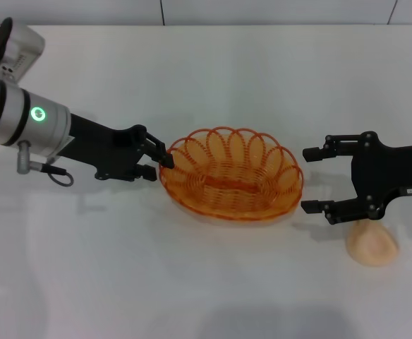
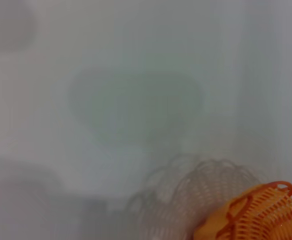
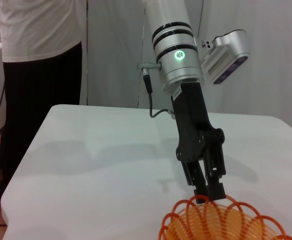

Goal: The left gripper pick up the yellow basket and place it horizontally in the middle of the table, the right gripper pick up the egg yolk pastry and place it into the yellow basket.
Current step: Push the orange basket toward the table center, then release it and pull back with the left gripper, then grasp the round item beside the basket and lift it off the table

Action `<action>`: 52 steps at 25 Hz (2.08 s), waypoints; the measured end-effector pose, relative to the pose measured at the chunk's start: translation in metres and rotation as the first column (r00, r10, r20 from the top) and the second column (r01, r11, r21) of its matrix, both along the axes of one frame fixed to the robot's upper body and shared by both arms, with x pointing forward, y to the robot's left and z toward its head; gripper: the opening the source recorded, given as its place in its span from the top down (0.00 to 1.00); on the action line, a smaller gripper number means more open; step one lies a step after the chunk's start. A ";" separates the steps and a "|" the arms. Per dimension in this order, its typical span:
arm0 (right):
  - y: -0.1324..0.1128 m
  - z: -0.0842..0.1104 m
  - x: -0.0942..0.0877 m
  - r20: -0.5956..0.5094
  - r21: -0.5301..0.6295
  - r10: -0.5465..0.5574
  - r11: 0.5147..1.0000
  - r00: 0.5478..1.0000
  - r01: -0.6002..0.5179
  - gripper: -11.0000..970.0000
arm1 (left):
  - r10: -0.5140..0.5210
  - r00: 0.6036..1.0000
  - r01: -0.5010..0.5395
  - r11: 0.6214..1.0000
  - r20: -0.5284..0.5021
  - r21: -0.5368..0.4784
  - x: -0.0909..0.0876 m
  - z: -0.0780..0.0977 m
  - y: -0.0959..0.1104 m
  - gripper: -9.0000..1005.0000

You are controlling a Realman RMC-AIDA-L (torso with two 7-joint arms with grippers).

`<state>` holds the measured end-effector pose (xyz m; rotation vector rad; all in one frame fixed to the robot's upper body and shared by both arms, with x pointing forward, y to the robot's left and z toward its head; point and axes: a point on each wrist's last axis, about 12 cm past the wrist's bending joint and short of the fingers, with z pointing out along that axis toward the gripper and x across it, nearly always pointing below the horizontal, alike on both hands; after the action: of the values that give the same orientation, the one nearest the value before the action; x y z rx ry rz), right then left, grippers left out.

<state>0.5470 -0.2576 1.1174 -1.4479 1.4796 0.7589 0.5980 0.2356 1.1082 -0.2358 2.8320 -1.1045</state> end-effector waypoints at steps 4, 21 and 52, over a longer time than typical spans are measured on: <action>0.000 0.000 0.000 0.001 0.001 0.001 1.000 1.000 -0.001 0.21 | 0.003 1.000 -0.003 1.000 -0.001 0.003 -0.001 0.001 0.005 0.64; -0.002 0.000 -0.003 -0.060 0.047 -0.050 0.997 0.997 0.053 0.21 | -0.141 0.861 0.190 0.980 0.489 -0.052 -0.010 0.041 0.077 0.17; -0.022 0.011 -0.011 -0.251 -0.143 -0.196 0.976 0.948 0.164 0.23 | -0.684 0.085 0.656 0.586 0.725 0.476 -0.061 0.023 0.100 0.17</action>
<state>0.5358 -0.2796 1.1283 -1.3131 1.8638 0.7824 0.5370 0.3357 1.1309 1.4265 1.8265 -0.8172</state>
